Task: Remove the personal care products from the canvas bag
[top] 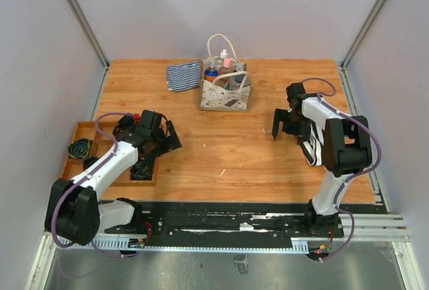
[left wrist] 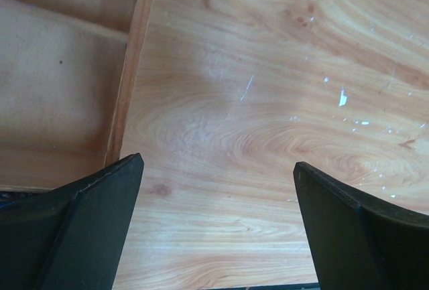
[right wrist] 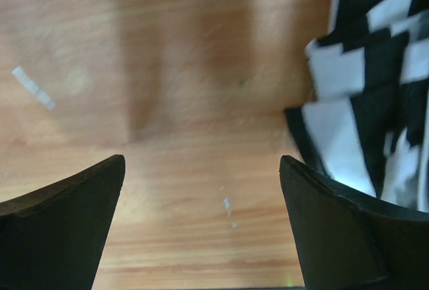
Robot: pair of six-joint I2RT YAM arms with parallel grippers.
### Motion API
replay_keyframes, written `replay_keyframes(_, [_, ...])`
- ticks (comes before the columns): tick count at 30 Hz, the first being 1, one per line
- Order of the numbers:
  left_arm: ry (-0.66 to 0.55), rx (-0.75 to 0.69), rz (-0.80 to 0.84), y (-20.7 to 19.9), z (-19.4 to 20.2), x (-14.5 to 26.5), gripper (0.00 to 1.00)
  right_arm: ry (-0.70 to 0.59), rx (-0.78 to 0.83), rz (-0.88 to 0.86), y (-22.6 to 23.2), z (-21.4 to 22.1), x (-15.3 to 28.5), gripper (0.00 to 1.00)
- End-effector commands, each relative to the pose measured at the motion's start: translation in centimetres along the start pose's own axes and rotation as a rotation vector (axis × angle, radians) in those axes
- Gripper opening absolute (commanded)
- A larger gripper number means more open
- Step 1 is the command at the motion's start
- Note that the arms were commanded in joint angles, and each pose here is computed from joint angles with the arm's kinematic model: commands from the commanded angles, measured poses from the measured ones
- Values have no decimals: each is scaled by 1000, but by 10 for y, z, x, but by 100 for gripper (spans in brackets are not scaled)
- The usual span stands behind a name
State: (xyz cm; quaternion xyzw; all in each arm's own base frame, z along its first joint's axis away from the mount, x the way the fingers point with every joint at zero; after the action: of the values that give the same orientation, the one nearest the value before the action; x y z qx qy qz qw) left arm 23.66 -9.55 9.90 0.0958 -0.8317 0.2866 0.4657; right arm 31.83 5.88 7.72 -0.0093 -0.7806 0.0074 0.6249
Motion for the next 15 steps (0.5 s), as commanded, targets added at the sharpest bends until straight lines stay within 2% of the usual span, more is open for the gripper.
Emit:
replay_keyframes(1, [-42, -25, 31, -23, -26, 7, 100, 44, -98, -85, -23, -4, -22, 98])
replay_keyframes(10, [-132, -71, 109, -91, -89, 9, 100, 144, -335, 233, -127, 42, -8, 98])
replay_keyframes(13, [-152, -94, 99, -116, -115, -3, 100, 146, -362, 349, -146, 47, 7, 98])
replay_keyframes(15, [-162, -87, 81, -131, -135, -18, 100, 110, -359, 354, -145, 43, 17, 98])
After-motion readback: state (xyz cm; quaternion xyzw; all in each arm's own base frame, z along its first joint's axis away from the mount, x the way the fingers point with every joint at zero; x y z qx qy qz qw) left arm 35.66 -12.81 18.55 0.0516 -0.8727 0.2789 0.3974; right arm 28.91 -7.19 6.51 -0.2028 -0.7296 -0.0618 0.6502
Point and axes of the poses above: each gripper's point midway between its finger pads, its own x axis back along the fingers, its own y axis along the line the jaws close on, z = x × y, the point moved 4 cm from there along x, back along the fingers, and after that the axes turned 9 degrees about x, right-handed, at the moved point
